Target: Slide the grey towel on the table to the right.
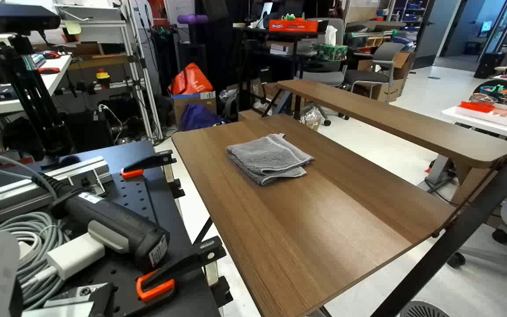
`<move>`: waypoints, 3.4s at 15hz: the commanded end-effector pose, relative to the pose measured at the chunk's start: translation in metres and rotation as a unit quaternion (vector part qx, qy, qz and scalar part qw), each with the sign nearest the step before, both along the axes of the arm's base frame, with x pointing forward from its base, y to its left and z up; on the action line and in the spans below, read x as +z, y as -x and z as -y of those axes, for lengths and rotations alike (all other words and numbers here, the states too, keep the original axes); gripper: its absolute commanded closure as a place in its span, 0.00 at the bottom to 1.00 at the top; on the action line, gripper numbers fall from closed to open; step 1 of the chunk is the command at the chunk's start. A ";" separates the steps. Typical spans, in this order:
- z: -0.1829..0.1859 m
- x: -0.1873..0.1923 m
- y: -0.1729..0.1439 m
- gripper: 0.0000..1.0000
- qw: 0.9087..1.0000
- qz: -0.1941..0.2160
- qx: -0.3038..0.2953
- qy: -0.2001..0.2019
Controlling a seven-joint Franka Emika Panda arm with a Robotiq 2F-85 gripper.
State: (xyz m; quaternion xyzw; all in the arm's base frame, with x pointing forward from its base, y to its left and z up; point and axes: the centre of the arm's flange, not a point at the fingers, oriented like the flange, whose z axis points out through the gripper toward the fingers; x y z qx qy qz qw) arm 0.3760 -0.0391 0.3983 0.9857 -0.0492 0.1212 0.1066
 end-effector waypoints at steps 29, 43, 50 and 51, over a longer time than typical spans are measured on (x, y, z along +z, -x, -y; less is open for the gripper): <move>-0.200 -0.293 -0.223 0.00 0.979 -0.153 0.097 -0.092; -0.101 -0.331 -0.249 0.00 0.980 -0.182 0.021 -0.081; 0.012 -0.333 -0.232 0.00 0.974 -0.185 -0.090 -0.092; 0.025 -0.334 -0.230 0.00 0.972 -0.188 -0.102 -0.095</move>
